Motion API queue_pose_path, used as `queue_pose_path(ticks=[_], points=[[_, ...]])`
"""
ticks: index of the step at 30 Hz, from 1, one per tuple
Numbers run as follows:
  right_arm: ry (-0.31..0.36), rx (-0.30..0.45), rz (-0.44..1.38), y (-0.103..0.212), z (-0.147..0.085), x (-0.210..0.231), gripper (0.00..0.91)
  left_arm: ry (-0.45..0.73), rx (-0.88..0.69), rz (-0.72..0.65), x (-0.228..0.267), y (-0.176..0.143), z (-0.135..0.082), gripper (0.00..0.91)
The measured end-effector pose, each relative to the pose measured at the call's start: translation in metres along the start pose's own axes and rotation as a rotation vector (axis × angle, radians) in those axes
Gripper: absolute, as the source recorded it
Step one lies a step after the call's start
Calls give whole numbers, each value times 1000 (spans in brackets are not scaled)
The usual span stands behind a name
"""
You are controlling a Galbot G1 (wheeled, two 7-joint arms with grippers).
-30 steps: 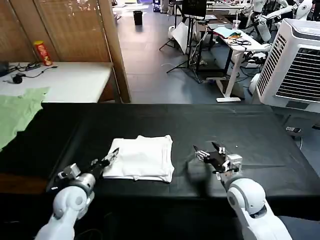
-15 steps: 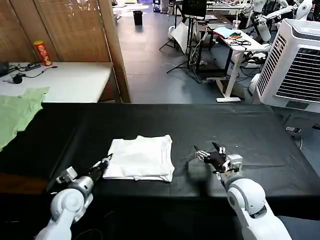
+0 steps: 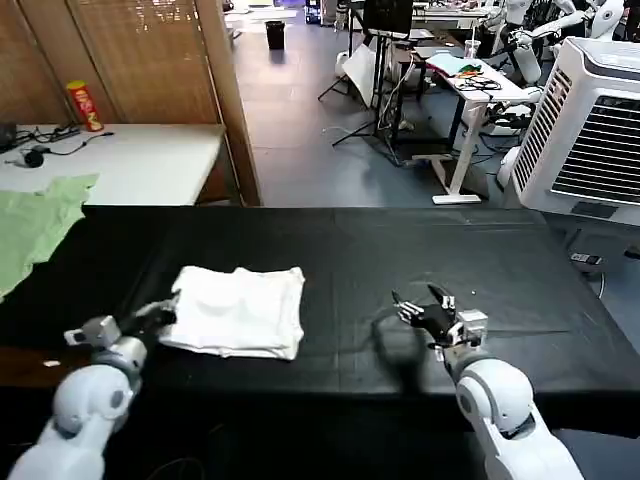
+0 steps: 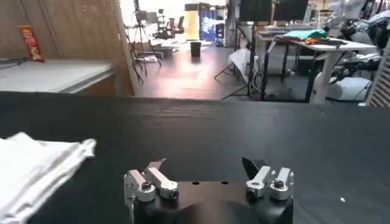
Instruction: Fold and organize the clothes.
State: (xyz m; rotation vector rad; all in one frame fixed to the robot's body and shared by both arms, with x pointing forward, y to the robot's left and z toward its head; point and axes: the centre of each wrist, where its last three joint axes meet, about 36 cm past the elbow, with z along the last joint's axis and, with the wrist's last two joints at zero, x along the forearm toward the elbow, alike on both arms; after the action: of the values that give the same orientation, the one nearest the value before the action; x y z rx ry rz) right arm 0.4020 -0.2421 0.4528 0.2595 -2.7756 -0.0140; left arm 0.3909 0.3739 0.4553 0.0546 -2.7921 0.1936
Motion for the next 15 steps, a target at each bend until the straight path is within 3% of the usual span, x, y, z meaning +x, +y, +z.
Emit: queue_pose_path(ticks=[5, 9, 12, 15], points=[[-8, -8, -15, 8, -2, -3, 878, -65, -155, -53, 21, 20, -50, 0], [-8, -13, -18, 9, -1, -4, 878, -121, -258, -78, 36, 11, -86, 0], [-4, -12, -15, 8, 2, -1, 878, -147, -299, -77, 47, -9, -94, 0], [-1, -7, -8, 5, 3, 2, 878, -155, -320, -34, 53, -32, -83, 0]])
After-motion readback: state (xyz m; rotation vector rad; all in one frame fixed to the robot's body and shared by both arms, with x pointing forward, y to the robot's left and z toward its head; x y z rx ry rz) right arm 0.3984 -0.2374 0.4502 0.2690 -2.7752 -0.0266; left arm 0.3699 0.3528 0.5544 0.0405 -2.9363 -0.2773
